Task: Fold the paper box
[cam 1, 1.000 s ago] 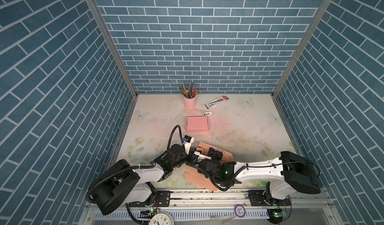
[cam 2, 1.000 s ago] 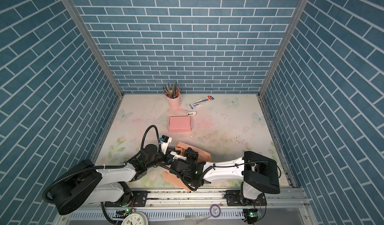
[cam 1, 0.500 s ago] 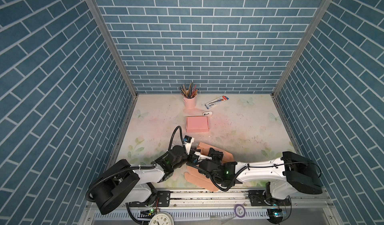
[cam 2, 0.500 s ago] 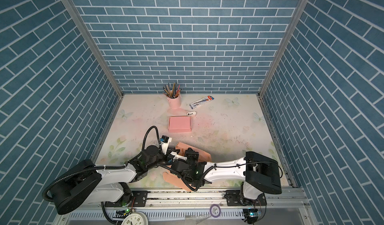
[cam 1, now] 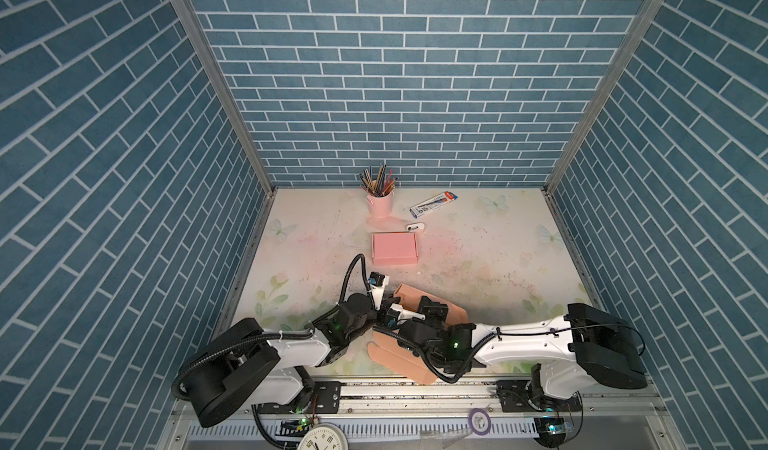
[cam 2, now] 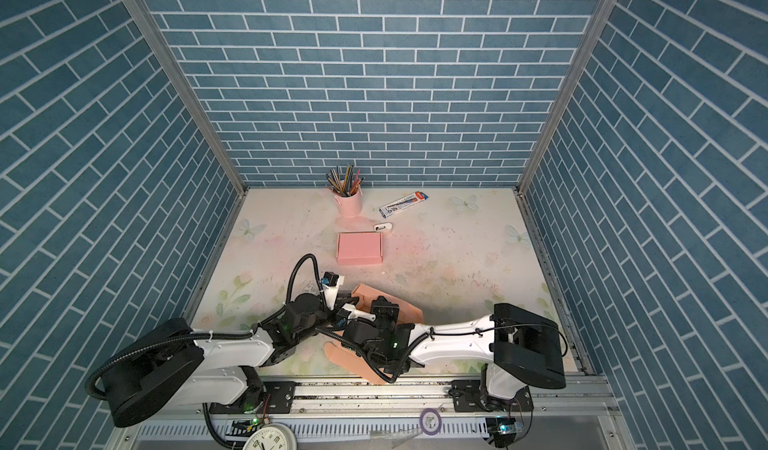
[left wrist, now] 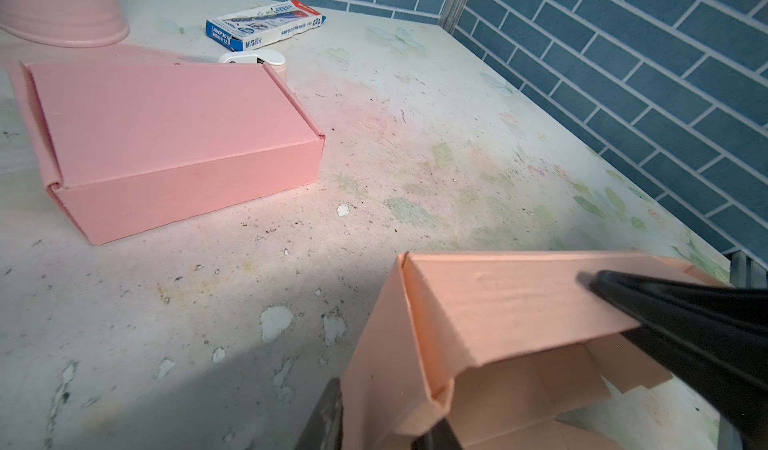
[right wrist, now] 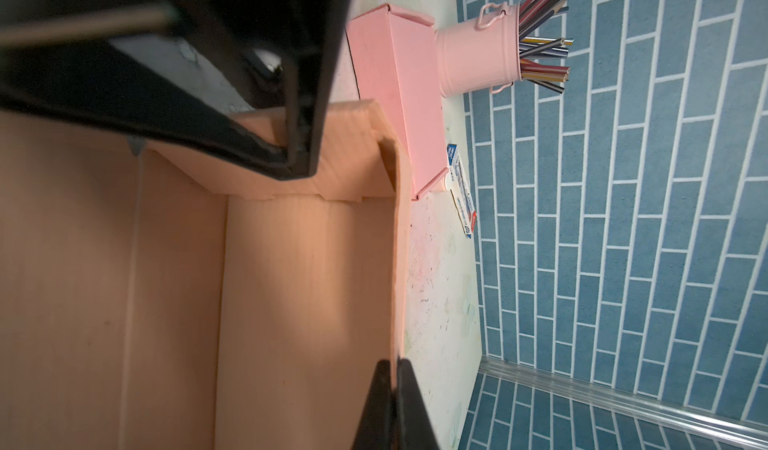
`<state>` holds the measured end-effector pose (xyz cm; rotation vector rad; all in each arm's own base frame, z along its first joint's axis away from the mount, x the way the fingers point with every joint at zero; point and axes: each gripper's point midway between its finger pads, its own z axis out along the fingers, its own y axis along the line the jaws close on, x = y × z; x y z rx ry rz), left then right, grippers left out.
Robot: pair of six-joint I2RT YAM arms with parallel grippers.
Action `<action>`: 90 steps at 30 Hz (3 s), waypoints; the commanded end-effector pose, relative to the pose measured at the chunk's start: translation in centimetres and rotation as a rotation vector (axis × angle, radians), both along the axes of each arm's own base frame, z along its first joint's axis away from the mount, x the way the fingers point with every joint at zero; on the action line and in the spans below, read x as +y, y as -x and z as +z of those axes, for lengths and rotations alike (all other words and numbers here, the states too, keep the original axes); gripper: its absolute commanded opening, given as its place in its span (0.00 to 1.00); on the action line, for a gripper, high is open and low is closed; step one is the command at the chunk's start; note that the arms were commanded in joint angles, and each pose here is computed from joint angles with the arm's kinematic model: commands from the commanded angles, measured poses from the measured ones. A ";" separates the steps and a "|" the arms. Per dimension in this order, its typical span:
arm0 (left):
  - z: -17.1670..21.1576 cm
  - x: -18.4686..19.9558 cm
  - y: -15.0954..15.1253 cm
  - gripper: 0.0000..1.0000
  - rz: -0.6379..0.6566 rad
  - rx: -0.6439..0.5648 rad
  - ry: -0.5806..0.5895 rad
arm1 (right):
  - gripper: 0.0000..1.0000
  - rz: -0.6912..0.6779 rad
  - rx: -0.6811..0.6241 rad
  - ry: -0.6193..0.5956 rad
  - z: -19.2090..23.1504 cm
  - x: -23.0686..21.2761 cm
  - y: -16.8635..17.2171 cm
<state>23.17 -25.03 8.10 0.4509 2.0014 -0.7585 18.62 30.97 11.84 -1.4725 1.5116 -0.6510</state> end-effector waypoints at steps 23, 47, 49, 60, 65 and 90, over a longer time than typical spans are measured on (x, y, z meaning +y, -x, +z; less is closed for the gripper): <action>1.3 -1.7 0.0 0.19 -0.039 -0.137 -0.015 | 0.20 0.085 0.224 -0.355 2.8 2.9 2.6; 0.5 -1.4 0.0 0.17 -0.003 -0.169 -0.086 | 0.39 -0.179 0.792 -1.143 6.6 0.0 -1.6; 0.5 -1.5 -0.1 0.17 -0.003 -0.171 -0.085 | 0.39 -0.231 0.820 -1.118 5.4 -0.1 -2.3; 0.5 -2.1 -0.3 0.18 -0.014 -0.174 -0.084 | 0.38 -0.338 1.040 -1.076 0.6 0.5 -3.1; 0.5 -2.6 -0.6 0.18 -0.019 -0.178 -0.083 | 0.37 -0.322 1.126 -1.032 -0.5 1.5 -2.4; -0.3 -1.6 -1.7 0.20 0.073 -0.200 -0.118 | 0.33 -0.305 1.234 -1.119 -0.9 1.9 -0.7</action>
